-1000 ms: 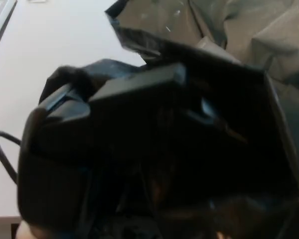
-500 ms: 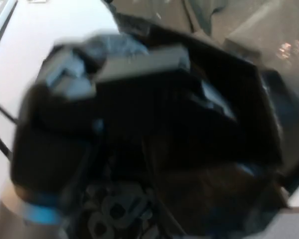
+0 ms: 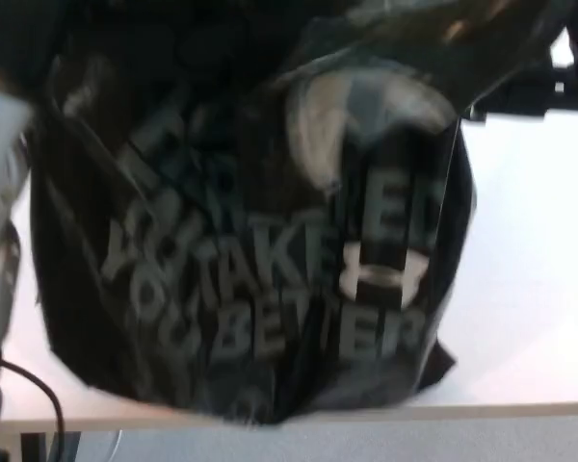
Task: A plastic bag is kept infront of the robot in the middle of the desk and the robot uses both its hands to grab it from the top and lifts it up and then releases it.
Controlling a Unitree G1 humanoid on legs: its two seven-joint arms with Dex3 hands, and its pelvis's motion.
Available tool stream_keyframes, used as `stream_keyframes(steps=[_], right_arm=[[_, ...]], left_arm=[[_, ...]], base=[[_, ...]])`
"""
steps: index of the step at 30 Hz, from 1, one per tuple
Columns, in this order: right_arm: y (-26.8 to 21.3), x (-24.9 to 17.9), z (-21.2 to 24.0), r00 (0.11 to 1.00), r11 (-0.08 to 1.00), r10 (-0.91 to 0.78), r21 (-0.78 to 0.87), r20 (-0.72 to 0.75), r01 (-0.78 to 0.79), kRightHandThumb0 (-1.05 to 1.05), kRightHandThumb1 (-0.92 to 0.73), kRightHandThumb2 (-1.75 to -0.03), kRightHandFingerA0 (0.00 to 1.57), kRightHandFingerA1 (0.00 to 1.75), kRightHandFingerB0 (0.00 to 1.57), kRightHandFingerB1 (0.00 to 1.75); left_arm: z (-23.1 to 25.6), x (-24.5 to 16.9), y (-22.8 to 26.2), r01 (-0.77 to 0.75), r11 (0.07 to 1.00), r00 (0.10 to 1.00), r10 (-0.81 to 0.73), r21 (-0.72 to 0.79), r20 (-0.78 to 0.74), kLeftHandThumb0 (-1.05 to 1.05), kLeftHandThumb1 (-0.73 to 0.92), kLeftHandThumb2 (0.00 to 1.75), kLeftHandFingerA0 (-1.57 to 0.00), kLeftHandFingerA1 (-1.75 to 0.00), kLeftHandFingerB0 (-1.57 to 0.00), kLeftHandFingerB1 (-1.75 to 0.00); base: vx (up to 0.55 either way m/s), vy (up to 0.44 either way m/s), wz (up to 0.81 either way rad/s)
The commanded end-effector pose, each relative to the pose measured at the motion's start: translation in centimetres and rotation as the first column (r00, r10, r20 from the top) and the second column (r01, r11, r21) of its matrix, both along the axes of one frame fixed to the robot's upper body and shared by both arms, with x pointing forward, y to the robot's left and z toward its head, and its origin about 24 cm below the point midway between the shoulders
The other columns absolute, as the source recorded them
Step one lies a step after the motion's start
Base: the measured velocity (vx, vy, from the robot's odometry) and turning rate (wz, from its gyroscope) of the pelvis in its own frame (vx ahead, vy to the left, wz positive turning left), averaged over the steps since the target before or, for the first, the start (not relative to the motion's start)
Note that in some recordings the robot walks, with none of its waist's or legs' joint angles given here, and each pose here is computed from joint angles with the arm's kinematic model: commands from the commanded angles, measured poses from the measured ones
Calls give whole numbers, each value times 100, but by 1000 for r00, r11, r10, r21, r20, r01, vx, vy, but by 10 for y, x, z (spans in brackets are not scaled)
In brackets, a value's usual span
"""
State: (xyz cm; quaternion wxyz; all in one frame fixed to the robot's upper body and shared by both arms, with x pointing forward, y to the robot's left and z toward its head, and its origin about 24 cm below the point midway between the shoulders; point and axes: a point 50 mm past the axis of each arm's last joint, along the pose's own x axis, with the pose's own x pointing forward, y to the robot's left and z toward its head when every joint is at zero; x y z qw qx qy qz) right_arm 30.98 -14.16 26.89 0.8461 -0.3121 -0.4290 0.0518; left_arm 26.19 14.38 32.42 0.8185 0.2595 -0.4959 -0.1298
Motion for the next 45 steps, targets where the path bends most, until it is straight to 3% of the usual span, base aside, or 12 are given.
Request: stream_keyframes(steps=[1, 6, 7, 8, 10, 13, 14, 16, 26, 27, 28, 45], right_arm=[[-47, 48, 19, 972, 963, -235, -132, 26, 236, -35, -79, -68, 85, 149, 72, 118], [-73, 64, 23, 932, 924, -363, -138, -11, 358, -40, -81, -66, 75, 169, 64, 137], [-78, 66, 21, 920, 914, -392, -128, -26, 385, -39, -80, -66, 77, 170, 67, 143], [-83, 67, 17, 899, 896, -434, -122, -47, 427, -48, -71, -63, 84, 132, 76, 105], [-91, 63, 8, 862, 854, -503, -179, -54, 488, -66, -56, -92, 68, 69, 43, 57], [-93, 64, 5, 856, 844, -514, -205, -43, 496, -66, -56, -92, 68, 69, 43, 57], [-97, 61, -2, 854, 851, -503, -252, -134, 461, -95, -64, -100, 1, 15, 4, 9], [-104, 40, -43, 826, 858, -483, -347, -289, 380, -87, -57, -99, 0, 24, 0, 12], [-117, -7, -117, 740, 874, -478, -342, -474, 346, -86, -56, -98, 1, 41, 0, 9], [-120, -11, -121, 734, 877, -474, -338, -487, 343, -86, -70, -62, 11, 33, 0, 14], [-121, -12, -123, 727, 877, -474, -337, -496, 343, -83, -55, -96, 0, 32, 0, 11], [-140, -90, -170, 700, 904, -424, -317, -575, 287, -82, -57, -95, 1, 33, 0, 12]], left_arm=[[8, 48, 58, -270, 963, 962, 270, -7, -42, -9, 63, 54, -82, -175, -66, -175], [0, 62, 86, -406, 911, 911, 397, -78, -108, -9, 46, 80, -118, -143, -100, -134], [-4, 64, 91, -451, 889, 891, 443, -75, -101, -5, 62, 54, -77, -175, -63, -175], [-10, 61, 95, -512, 859, 854, 506, -24, -122, -42, 56, 57, -54, -95, -58, -56], [-21, 52, 99, -550, 831, 810, 554, 80, -190, -54, 53, 56, -27, -51, -36, -32], [-23, 51, 100, -542, 835, 810, 549, 96, -205, -54, 53, 56, -27, -51, -36, -32], [-30, 46, 104, -537, 836, 808, 548, 115, -214, -76, 48, 72, 0, -12, -7, -24], [-61, 26, 118, -541, 828, 788, 560, 147, -256, -92, 56, 88, 0, 0, -8, -9], [-113, -30, 157, -643, 703, 604, 709, 304, -364, -80, 61, 90, 0, -13, 0, -8], [-117, -35, 163, -657, 687, 578, 724, 311, -377, -73, 57, 88, 0, -19, 0, -14], [-119, -38, 166, -661, 684, 573, 726, 309, -380, -73, 57, 88, 0, -21, 0, -15], [-216, -152, 271, -781, 416, 94, 815, 465, -572, -76, 62, 96, -3, -27, -6, -20]], base=[[0, 0, 0], [0, 0, 0], [0, 0, 0], [0, 0, 0], [0, 0, 0], [0, 0, 0], [0, 0, 0], [0, 0, 0], [0, 0, 0], [0, 0, 0], [0, 0, 0], [0, 0, 0]])
